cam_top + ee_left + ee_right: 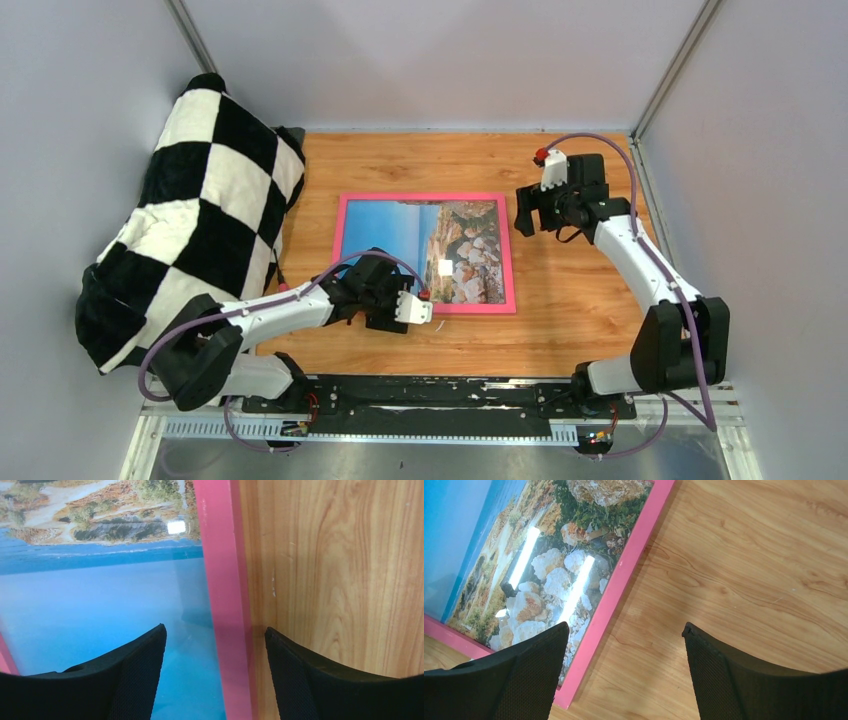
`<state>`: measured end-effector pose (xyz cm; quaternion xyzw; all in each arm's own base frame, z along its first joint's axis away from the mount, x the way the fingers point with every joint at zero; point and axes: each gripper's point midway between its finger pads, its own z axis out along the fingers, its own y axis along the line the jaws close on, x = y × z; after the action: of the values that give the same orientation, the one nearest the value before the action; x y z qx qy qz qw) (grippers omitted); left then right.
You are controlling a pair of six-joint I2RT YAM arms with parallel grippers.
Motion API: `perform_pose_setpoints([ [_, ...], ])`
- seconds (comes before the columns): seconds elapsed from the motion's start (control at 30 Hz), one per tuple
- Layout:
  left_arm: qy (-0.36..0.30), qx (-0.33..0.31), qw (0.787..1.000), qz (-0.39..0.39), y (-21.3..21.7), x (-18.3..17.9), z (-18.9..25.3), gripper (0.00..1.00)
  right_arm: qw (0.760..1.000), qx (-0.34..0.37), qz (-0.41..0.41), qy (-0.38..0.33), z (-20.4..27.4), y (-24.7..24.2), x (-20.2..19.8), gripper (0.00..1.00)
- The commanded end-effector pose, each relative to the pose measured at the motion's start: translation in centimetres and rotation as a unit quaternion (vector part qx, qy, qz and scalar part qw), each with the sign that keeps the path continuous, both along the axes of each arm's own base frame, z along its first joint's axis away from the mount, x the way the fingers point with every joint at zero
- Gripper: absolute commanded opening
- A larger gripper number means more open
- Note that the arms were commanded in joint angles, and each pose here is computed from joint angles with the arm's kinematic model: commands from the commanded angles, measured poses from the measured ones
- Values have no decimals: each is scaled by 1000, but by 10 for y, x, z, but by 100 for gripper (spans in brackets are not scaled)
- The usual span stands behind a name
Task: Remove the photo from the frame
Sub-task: Turn over the photo frame at the center of the board.
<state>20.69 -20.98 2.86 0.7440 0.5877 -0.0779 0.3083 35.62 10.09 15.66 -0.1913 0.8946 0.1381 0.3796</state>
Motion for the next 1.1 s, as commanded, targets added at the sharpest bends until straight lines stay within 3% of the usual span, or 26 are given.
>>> perform_pose_setpoints([
  [0.0,10,30,999,18,5,1,-15,72,1000,-14,-5,-26,21,-9,0,86],
  [0.33,45,47,998,12,7,-13,-22,46,998,-27,16,-51,44,-11,-11,85],
  [0.53,58,62,996,15,9,-19,-26,48,994,-54,59,-69,42,-14,-29,85],
  [0.7,80,91,992,29,11,-19,-33,44,987,-57,122,-92,42,-6,-51,85],
  [0.83,106,111,988,35,13,-22,-39,31,970,-83,187,-128,42,-2,-70,85],
  [0.97,125,112,985,45,10,-24,-40,0,949,-113,245,-165,38,-2,-90,87],
  [1.07,126,100,986,51,2,-20,-31,0,920,-135,312,-193,31,2,-110,86],
])
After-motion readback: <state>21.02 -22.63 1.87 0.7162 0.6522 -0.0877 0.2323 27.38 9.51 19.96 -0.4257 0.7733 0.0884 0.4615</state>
